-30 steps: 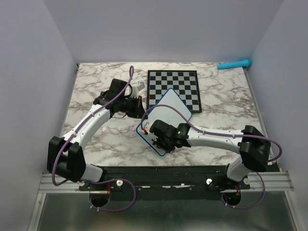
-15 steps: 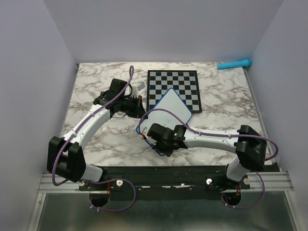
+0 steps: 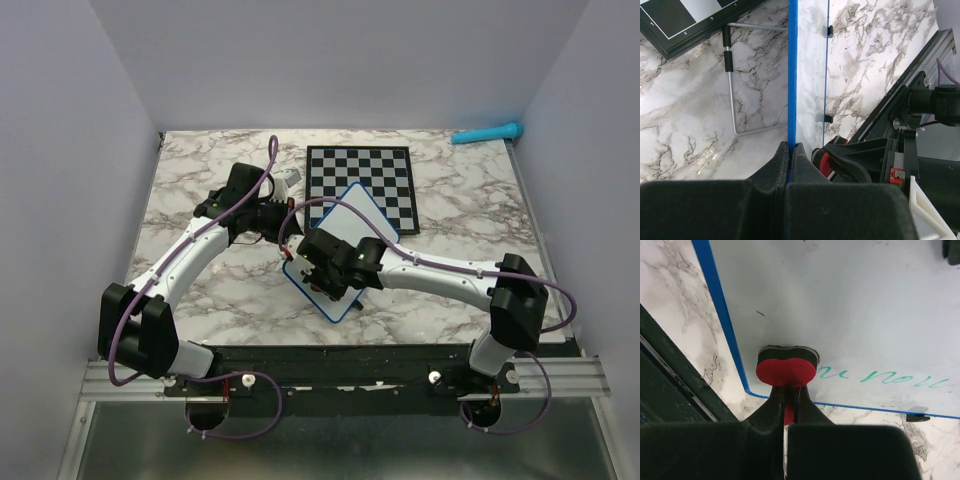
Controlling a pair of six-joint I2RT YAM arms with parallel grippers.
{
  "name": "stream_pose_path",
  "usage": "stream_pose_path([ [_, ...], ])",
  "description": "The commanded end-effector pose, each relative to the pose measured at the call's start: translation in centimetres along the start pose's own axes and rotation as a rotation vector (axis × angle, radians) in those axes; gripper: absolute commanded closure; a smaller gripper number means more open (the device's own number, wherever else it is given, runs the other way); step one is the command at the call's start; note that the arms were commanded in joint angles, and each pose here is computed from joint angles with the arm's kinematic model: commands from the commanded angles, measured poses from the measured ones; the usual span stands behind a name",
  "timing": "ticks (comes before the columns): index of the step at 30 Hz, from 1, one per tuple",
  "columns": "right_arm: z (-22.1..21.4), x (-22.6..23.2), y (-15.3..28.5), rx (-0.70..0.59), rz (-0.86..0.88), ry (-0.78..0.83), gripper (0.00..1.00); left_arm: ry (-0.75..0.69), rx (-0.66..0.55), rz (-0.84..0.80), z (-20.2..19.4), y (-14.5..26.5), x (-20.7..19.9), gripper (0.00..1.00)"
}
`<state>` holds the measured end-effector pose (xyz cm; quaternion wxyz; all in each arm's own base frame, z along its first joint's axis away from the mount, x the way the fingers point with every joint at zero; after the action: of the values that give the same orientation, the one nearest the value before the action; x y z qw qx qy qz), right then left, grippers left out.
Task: Erase the whiteboard
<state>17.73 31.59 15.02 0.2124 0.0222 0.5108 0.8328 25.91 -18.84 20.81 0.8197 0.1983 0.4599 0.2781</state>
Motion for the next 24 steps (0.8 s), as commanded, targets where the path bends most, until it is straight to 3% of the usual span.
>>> stream_pose_path([
  [1,1.0,-1.7,-0.9,-0.037,-0.06,-0.022,0.99,-0.008,0.03,-0.033,-0.7,0.0,-0.6,1.0],
  [6,-3.5,-0.2,-1.9,0.076,0.015,-0.007,0.99,-0.009,0.027,-0.035,-0.7,0.0,-0.6,1.0],
  [14,-7.7,0.7,-2.3,0.148,0.03,-0.012,0.99,-0.005,0.031,-0.036,-0.7,-0.2,-0.6,1.0],
  [24,0.1,-3.4,-0.5,-0.036,-0.062,-0.053,0.99,-0.007,0.029,-0.036,-0.6,-0.1,-0.6,1.0],
])
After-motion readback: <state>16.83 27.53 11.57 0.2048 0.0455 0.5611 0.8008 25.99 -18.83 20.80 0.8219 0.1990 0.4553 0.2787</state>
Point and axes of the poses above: each gripper's point midway between its finger pads, its own y axis back along the fingers, its own x axis along the line the jaws close on, z = x × y, the point moved 5 cm from there along y, back along the fingers, and after that the axes turned 6 degrees about y, right-handed, at the moved point
